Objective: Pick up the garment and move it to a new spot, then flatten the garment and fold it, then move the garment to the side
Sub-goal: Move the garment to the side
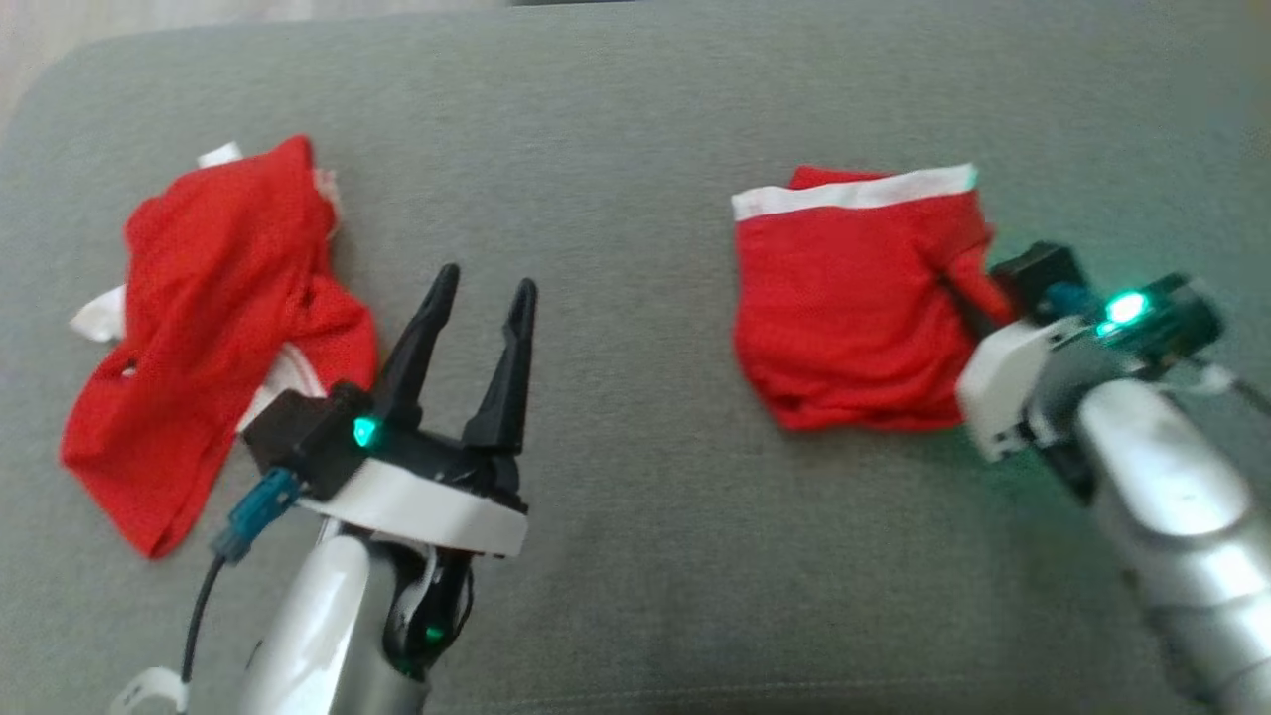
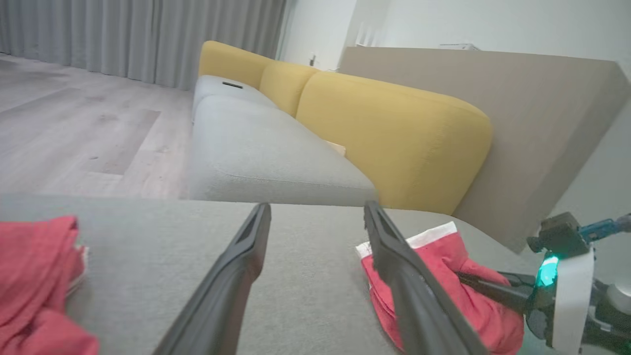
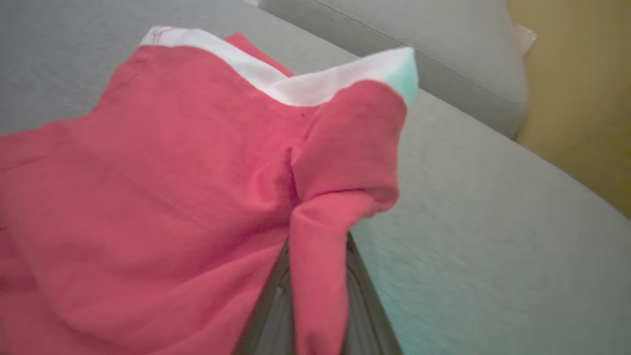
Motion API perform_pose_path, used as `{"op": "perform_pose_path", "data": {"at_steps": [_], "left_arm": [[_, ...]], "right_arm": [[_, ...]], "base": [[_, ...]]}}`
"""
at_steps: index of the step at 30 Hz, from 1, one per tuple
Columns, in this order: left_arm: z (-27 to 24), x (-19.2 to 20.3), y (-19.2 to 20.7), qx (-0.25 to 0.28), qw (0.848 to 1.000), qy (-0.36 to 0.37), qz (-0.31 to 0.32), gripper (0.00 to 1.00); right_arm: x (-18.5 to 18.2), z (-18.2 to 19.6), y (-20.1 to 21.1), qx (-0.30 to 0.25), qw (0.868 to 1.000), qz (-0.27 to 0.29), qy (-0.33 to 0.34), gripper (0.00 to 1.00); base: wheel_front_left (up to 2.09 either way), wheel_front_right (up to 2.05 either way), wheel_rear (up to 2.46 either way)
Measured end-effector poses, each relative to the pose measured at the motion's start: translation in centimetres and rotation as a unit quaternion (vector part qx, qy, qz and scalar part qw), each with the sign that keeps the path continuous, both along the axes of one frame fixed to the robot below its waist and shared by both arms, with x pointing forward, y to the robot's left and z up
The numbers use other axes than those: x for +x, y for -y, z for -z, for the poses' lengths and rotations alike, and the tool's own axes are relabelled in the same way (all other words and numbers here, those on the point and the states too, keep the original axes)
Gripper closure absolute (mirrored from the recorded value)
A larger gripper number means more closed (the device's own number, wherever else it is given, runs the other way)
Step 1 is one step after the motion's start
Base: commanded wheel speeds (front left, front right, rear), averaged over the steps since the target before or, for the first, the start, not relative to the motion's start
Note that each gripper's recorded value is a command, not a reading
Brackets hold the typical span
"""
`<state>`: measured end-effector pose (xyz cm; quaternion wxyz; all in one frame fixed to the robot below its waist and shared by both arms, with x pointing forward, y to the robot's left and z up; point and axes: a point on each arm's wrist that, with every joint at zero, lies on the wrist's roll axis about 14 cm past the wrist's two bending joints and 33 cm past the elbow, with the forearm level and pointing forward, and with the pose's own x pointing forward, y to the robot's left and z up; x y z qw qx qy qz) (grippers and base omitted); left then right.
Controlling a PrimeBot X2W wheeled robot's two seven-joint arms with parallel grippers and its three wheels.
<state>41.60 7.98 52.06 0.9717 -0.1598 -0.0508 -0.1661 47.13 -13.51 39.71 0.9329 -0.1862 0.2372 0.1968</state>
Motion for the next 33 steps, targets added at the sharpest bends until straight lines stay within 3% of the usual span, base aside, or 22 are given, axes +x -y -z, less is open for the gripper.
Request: {"op": "perform_pose_path", "data": {"at_steps": [6, 12, 25, 26, 27, 28, 33], "left_arm": [[-1.2, 1.2, 4.1, -0.006, 0.998, 0.024, 0.061, 0.00], [-0.9, 2.8, 5.7, -0.014, 0.996, 0.027, 0.083, 0.00], [1.1, 4.8, 4.6, -0.013, 0.998, 0.010, 0.068, 0.00], [1.2, 4.8, 4.5, -0.012, 0.998, 0.009, 0.068, 0.00], [1.1, 4.8, 4.5, -0.012, 0.998, 0.010, 0.067, 0.00], [1.1, 4.8, 4.5, -0.012, 0.998, 0.010, 0.067, 0.00], [0.3, 4.6, 4.4, -0.010, 0.998, 0.019, 0.065, 0.00]], "right_arm": [[0.1, -1.6, 8.5, -0.086, 0.996, 0.020, 0.009, 1.00], [1.1, -2.1, 15.8, -0.159, 0.986, 0.047, -0.006, 1.00], [4.2, -2.0, 22.2, -0.244, 0.965, 0.097, -0.026, 1.00], [4.4, -2.2, 22.5, -0.252, 0.963, 0.098, -0.022, 0.73], [4.6, -2.6, 22.7, -0.256, 0.961, 0.101, -0.014, 0.73], [4.8, -3.1, 23.0, -0.259, 0.960, 0.104, -0.006, 0.00], [5.0, -4.4, 22.6, -0.249, 0.961, 0.120, 0.017, 0.00]], "base": [[0.00, 0.00, 0.00], [0.00, 0.00, 0.00], [0.00, 0.00, 0.00], [0.00, 0.00, 0.00], [0.00, 0.00, 0.00], [0.00, 0.00, 0.00], [0.00, 0.00, 0.00]]}}
